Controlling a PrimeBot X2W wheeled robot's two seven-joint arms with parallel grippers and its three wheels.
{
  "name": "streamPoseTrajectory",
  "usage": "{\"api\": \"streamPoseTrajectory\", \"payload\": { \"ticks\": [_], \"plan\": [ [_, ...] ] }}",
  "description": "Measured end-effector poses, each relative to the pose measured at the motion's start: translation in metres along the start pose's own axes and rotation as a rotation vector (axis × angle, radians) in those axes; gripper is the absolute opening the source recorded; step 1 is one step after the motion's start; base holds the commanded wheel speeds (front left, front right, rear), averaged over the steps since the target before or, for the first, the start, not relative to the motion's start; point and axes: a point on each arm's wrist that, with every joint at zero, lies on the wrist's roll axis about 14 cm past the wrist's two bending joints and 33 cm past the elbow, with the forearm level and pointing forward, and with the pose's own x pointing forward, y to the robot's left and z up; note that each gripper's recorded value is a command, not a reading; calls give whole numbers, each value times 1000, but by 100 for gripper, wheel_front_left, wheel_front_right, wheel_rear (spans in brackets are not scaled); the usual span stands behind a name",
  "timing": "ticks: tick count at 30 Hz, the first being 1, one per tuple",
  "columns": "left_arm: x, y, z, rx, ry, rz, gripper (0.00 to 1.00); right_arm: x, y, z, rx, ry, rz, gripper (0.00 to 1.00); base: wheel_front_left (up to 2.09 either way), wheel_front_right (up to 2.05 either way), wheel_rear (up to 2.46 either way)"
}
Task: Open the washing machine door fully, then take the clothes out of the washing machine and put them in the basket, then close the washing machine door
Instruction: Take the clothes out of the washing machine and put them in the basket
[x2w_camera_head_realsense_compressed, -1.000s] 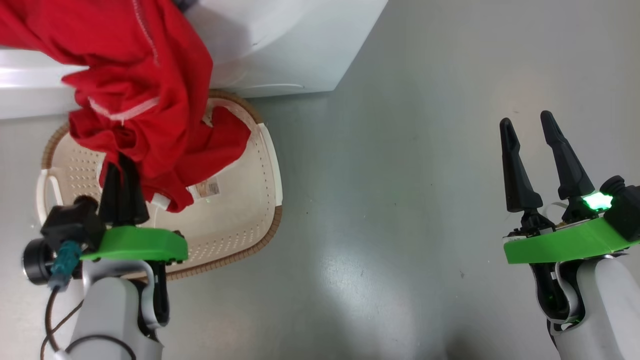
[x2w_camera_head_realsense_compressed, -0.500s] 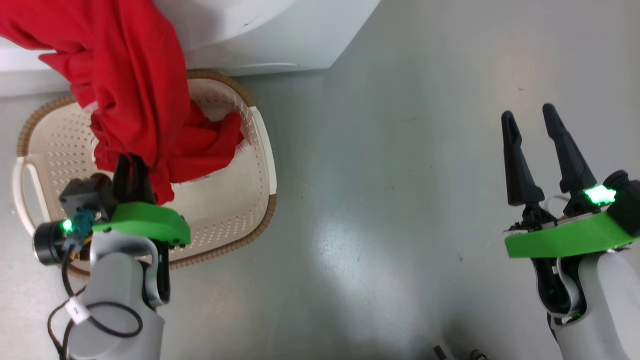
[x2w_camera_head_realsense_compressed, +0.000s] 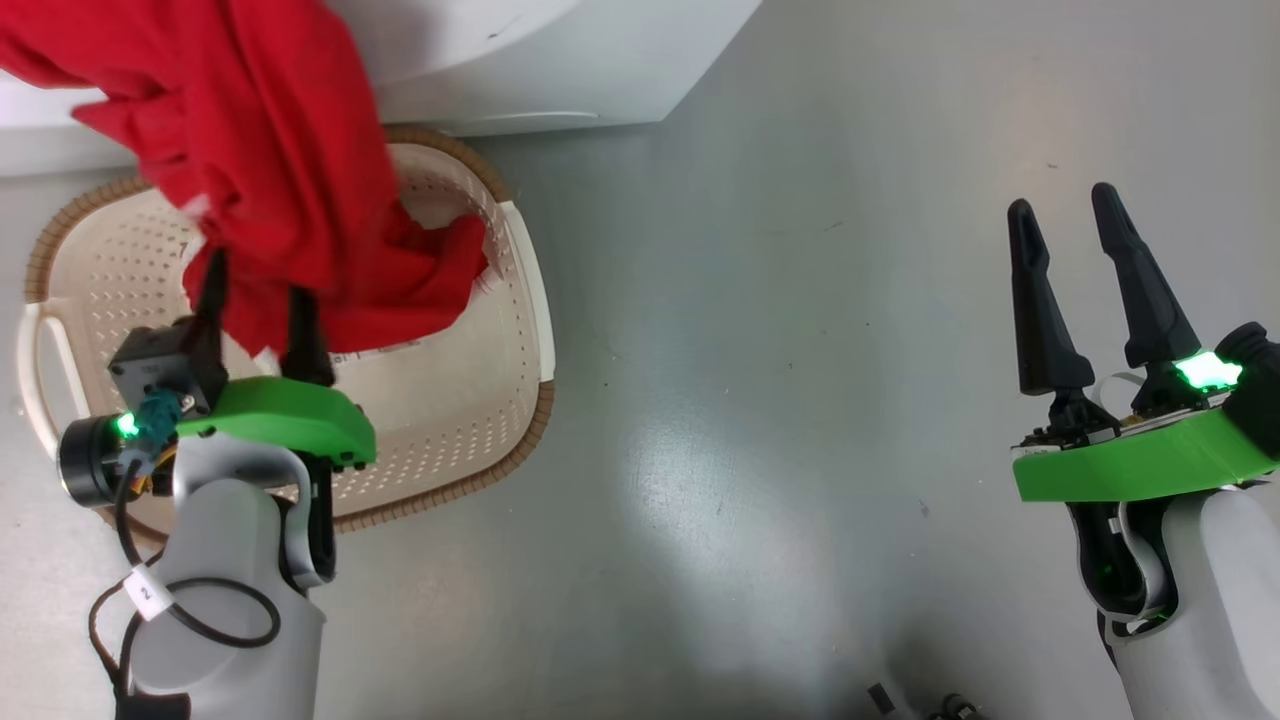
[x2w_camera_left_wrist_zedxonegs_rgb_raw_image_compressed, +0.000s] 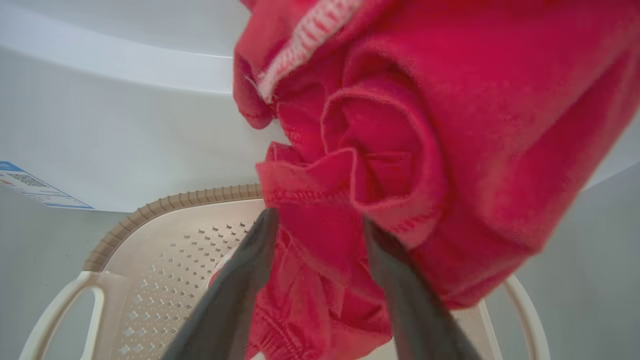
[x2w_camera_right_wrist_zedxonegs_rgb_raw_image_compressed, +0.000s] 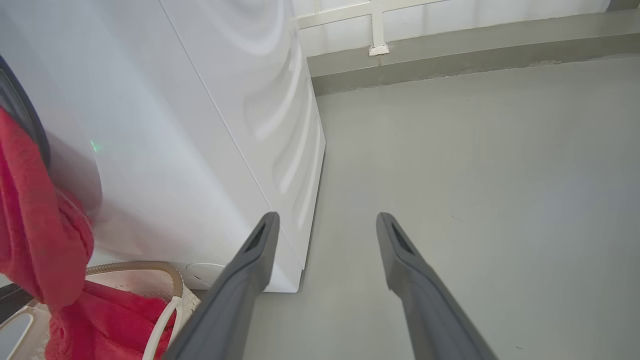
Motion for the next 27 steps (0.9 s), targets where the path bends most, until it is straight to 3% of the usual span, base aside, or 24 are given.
{"api": "streamPoseTrajectory", "payload": {
  "ticks": [13, 27],
  "plan": [
    [-3, 2, 42, -24, -119, -1, 100, 2, 7, 5, 1, -13, 24, 100, 0, 0, 0],
    [-35, -1, 88, -23, -272, -39, 100, 7, 21, 11, 5, -28, 67, 100, 0, 0, 0]
  ]
}}
